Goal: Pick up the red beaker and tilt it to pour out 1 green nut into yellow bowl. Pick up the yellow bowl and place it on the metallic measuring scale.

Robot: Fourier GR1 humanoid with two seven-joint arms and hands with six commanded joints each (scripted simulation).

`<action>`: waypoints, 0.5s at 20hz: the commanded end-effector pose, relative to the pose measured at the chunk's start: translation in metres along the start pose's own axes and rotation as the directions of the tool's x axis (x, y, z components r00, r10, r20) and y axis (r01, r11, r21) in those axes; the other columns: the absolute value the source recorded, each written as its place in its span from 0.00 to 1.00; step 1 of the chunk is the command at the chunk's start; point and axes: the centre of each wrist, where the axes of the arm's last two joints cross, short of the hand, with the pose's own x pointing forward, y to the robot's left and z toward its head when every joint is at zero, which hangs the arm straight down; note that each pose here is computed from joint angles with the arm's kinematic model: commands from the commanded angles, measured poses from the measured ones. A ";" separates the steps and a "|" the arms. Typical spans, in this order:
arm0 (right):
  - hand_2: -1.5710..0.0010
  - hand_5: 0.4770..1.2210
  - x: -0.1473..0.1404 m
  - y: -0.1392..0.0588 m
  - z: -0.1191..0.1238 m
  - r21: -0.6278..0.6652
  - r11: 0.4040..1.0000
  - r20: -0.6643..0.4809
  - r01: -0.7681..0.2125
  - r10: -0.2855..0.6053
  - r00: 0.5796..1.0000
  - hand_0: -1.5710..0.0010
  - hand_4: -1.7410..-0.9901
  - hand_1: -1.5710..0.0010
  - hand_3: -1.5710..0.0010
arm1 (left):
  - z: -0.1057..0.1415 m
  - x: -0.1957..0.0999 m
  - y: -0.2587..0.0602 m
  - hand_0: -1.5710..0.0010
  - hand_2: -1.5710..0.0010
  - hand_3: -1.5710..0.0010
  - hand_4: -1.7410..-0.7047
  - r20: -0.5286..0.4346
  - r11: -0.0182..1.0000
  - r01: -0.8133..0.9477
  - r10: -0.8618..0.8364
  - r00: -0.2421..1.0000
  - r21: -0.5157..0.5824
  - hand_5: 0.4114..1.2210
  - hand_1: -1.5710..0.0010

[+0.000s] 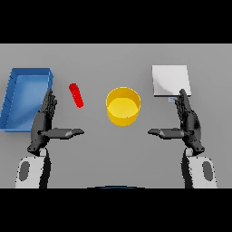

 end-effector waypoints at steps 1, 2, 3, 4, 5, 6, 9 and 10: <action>1.00 0.14 0.000 0.001 0.000 -0.001 1.000 0.000 0.001 -0.001 1.000 1.00 0.89 1.00 1.00 | 0.000 0.000 0.000 1.00 1.00 1.00 0.58 0.001 1.000 -0.001 0.001 1.000 0.001 0.31 1.00; 1.00 0.14 0.000 0.001 0.000 0.000 1.000 0.001 0.001 -0.001 1.000 1.00 0.89 1.00 1.00 | 0.001 0.000 0.000 1.00 1.00 1.00 0.58 0.002 1.000 -0.001 0.001 1.000 0.000 0.31 1.00; 1.00 0.14 0.000 0.002 0.000 0.001 1.000 0.000 0.001 -0.001 1.000 1.00 0.89 1.00 1.00 | 0.002 0.000 -0.001 1.00 1.00 1.00 0.58 0.003 1.000 -0.001 0.001 1.000 -0.001 0.31 1.00; 1.00 0.14 0.000 0.003 0.000 0.001 1.000 0.000 0.001 -0.001 1.000 1.00 0.89 1.00 1.00 | 0.003 -0.001 -0.001 1.00 1.00 1.00 0.58 0.004 1.000 -0.001 0.001 1.000 -0.001 0.31 1.00; 1.00 0.14 0.000 0.004 0.000 0.002 1.000 0.000 0.001 -0.001 1.000 1.00 0.89 1.00 1.00 | 0.004 -0.001 -0.001 1.00 1.00 1.00 0.58 0.004 1.000 -0.001 0.001 1.000 -0.001 0.31 1.00; 1.00 0.14 0.001 0.003 0.000 0.000 1.000 0.009 0.001 -0.001 1.000 1.00 0.89 1.00 1.00 | 0.007 -0.002 -0.004 1.00 1.00 1.00 0.58 0.004 1.000 -0.003 0.003 1.000 -0.001 0.31 1.00; 1.00 0.13 0.010 0.007 0.018 0.008 0.956 0.159 -0.292 0.287 0.945 1.00 0.90 1.00 1.00 | 0.033 0.014 -0.002 1.00 1.00 1.00 0.58 0.080 0.985 0.157 -0.152 0.985 -0.068 0.31 1.00; 1.00 0.13 0.012 0.010 0.019 0.003 0.947 0.155 -0.320 0.316 0.936 1.00 0.90 1.00 1.00 | 0.034 0.020 -0.004 1.00 1.00 1.00 0.58 0.072 0.982 0.176 -0.171 0.983 -0.073 0.31 1.00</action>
